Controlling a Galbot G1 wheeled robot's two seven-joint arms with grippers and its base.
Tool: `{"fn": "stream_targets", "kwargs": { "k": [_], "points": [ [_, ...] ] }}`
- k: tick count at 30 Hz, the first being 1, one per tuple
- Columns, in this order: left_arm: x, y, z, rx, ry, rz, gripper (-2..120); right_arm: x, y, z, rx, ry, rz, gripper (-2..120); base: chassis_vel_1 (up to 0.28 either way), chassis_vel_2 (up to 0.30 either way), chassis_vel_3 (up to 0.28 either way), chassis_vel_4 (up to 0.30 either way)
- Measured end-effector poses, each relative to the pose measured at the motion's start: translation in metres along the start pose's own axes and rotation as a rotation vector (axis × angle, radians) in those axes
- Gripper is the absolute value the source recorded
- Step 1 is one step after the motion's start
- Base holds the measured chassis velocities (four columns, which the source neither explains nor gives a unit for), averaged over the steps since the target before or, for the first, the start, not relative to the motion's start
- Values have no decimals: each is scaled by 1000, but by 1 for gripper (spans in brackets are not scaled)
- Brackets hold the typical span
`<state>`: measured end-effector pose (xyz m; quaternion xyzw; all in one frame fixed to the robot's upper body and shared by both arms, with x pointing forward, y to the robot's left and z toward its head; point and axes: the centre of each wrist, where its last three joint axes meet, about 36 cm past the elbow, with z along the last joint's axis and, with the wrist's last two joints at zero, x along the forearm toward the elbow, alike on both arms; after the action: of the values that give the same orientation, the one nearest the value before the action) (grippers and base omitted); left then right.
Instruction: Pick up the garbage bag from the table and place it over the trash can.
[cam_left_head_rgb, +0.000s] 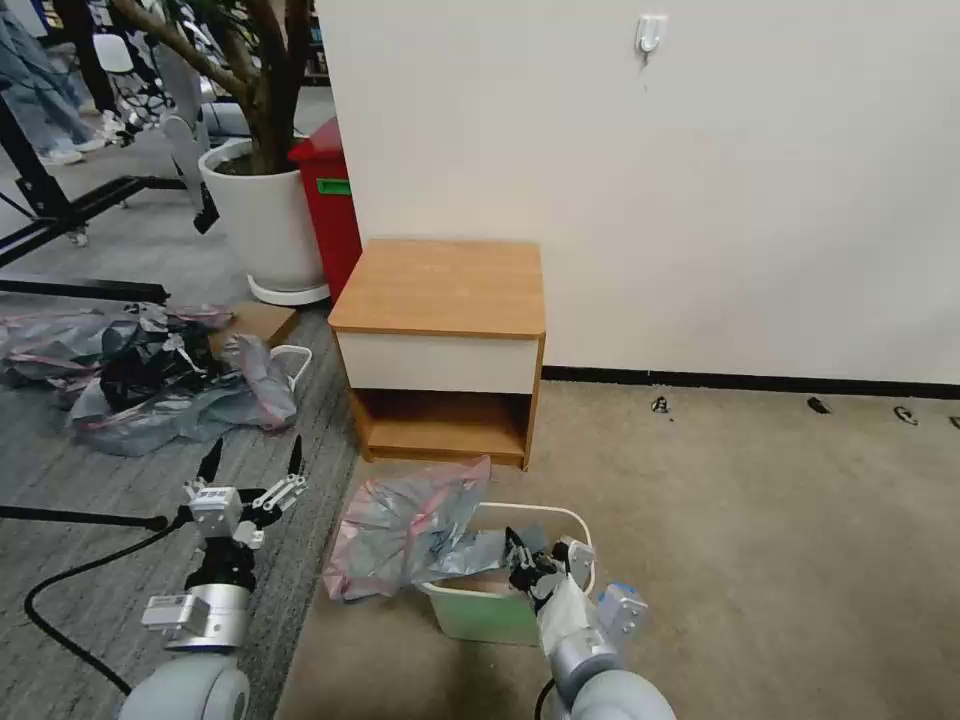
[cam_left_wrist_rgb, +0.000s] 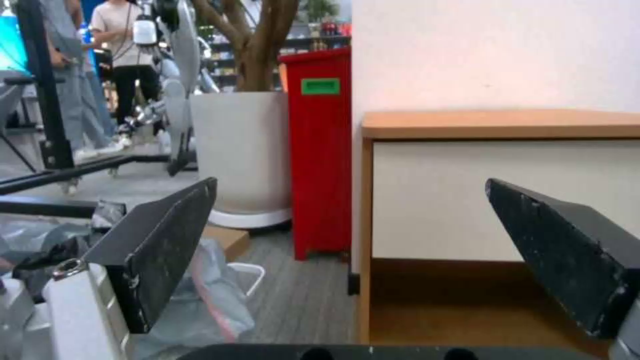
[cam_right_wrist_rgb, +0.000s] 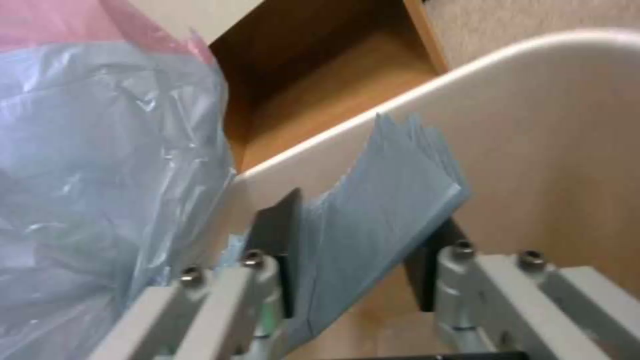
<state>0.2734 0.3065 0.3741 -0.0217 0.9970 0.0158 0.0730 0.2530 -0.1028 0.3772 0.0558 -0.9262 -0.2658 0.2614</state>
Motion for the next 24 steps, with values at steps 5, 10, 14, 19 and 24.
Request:
{"fn": "stream_targets", "kwargs": {
  "k": [5,10,14,19,24],
  "points": [
    [0,0,1,-8,2,8,100,1,-8,-4,63,-30,12,55,0,0,0,0],
    [2,-3,2,-17,5,26,100,9,-16,-11,146,-70,31,72,0,0,0,0],
    [4,-9,4,-29,4,56,100,18,-19,-21,201,-108,58,91,0,0,0,0],
    [5,-14,-1,-27,-15,97,100,23,-22,-32,221,-144,69,100,0,0,0,0],
    [0,-19,-31,104,-79,212,100,25,-20,-41,214,-173,73,100,0,0,0,0]
  ]
}}
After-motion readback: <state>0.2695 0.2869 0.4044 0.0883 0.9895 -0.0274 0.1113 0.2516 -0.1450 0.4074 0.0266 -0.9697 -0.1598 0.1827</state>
